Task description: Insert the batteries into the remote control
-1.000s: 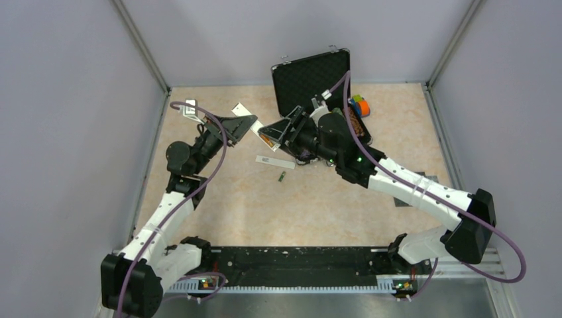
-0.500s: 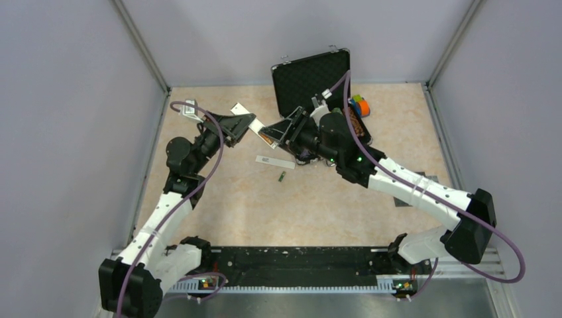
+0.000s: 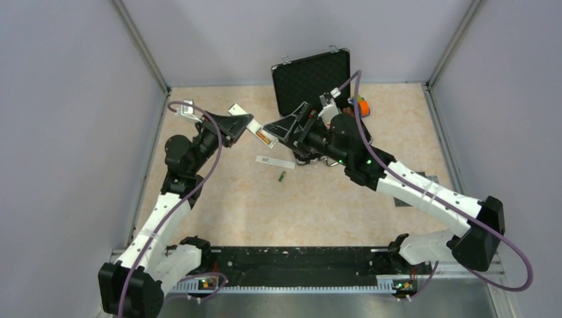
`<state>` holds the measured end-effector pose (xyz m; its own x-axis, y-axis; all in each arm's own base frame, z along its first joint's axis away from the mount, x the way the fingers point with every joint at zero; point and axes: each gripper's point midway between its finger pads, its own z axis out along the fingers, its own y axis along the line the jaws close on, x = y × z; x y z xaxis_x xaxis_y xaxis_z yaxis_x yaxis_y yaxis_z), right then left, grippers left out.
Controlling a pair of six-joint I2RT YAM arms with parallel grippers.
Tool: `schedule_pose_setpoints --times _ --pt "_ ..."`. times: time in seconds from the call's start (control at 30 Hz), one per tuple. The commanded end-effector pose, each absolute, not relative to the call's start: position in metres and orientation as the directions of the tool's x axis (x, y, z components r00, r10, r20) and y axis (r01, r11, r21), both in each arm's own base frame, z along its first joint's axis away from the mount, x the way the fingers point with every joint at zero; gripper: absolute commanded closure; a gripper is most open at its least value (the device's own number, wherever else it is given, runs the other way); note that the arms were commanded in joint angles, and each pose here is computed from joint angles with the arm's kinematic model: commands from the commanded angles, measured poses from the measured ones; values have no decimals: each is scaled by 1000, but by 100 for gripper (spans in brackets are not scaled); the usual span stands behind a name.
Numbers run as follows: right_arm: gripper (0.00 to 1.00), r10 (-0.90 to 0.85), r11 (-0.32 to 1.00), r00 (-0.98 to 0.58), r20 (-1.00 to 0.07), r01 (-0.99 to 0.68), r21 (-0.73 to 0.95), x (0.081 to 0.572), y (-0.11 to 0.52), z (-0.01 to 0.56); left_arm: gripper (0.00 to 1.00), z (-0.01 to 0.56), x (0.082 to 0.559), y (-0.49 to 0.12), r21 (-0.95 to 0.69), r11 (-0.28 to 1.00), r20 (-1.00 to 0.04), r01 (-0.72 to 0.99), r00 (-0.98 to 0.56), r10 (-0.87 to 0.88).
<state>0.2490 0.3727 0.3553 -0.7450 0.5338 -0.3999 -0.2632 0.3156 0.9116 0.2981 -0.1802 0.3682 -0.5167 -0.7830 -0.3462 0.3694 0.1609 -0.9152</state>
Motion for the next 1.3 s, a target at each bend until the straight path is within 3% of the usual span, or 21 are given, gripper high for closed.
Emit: schedule_pose_setpoints --times 0.0,0.1,0.2,0.4,0.6,0.7,0.83,1.07,1.27 --pt "7 571 321 -695 -436 -300 899 253 343 370 100 390 294 -165 -844 253 -468 473 -418 -779" --pt "8 591 366 -669 -451 -276 889 260 322 354 100 386 295 -154 -818 325 -527 475 -391 -755" --pt "16 561 440 -647 -517 -296 848 272 308 334 100 376 299 -137 -789 439 -594 430 -349 -725" --pt "24 167 699 -645 -746 -456 551 287 309 255 100 346 297 -110 -735 620 -678 274 -324 -660" --pt "47 -105 782 -691 -715 -502 370 295 311 173 100 327 294 -91 -721 675 -687 159 -290 -666" --pt "49 -179 805 -696 -695 -510 303 294 317 148 100 324 291 -86 -727 673 -681 135 -272 -680" --pt "46 -113 919 -756 -644 -326 221 300 316 121 100 320 289 -82 -730 674 -676 112 -265 -688" --pt "43 114 959 -755 -646 -86 269 305 341 97 100 318 291 -88 -750 651 -651 114 -298 -698" --pt "65 212 958 -781 -587 47 284 310 360 75 100 319 289 -89 -740 662 -662 118 -305 -685"
